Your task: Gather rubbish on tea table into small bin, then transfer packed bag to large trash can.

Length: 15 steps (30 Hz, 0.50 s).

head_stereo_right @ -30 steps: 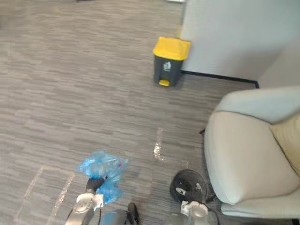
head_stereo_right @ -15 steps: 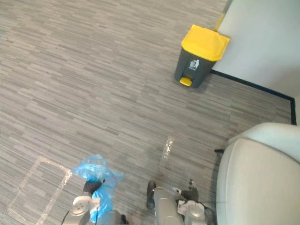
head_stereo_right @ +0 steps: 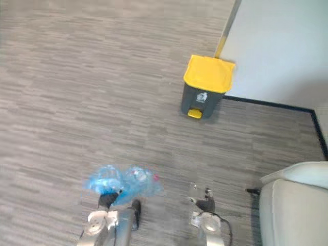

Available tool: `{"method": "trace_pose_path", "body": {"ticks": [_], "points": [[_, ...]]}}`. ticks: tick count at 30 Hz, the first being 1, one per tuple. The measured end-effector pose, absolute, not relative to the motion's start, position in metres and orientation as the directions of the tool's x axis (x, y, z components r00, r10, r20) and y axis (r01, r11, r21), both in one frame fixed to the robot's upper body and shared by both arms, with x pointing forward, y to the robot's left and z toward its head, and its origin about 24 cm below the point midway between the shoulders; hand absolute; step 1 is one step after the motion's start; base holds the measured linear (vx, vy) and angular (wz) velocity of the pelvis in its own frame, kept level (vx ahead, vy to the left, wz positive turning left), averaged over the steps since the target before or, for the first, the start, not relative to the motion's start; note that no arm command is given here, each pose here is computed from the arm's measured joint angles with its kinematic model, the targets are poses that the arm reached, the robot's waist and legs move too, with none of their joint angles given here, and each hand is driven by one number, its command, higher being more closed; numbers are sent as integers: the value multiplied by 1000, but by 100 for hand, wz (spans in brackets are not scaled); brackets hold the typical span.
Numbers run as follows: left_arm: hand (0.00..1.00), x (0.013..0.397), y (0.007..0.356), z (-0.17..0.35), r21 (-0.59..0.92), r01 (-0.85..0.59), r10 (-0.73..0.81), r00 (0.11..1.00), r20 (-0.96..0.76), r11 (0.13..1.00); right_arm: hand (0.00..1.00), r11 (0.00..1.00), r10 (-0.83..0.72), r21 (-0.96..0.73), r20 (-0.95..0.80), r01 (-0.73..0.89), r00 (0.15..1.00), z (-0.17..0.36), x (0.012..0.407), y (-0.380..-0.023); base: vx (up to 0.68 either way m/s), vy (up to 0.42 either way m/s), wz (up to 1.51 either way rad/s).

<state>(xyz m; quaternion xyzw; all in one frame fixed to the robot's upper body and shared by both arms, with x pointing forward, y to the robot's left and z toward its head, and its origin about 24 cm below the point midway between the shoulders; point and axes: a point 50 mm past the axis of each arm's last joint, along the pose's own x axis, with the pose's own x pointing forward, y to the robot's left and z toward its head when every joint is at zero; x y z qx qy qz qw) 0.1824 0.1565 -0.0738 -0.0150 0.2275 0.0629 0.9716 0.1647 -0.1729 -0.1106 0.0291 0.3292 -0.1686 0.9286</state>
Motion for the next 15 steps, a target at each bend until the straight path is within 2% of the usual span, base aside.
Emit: {"method": "trace_pose_path", "body": {"ticks": [6,10,12,15], "points": [[100,190,151,-70,-4,-105,93,899,-427,994,0,961,-253,-73,-622,267,741,-111,164,-164,292,205,-72],[100,188,152,-79,10,-95,89,882,-463,995,0,964,-249,-97,-665,249,704,-121,151,-165,266,-63,-5],[100,185,156,-89,31,-87,91,856,-508,996,0,964,-254,-132,-716,231,650,-133,139,-172,334,-102,56],[100,182,151,-91,16,-93,87,848,-523,996,0,956,-287,-162,-705,246,649,-130,140,-186,433,-105,28]]}}
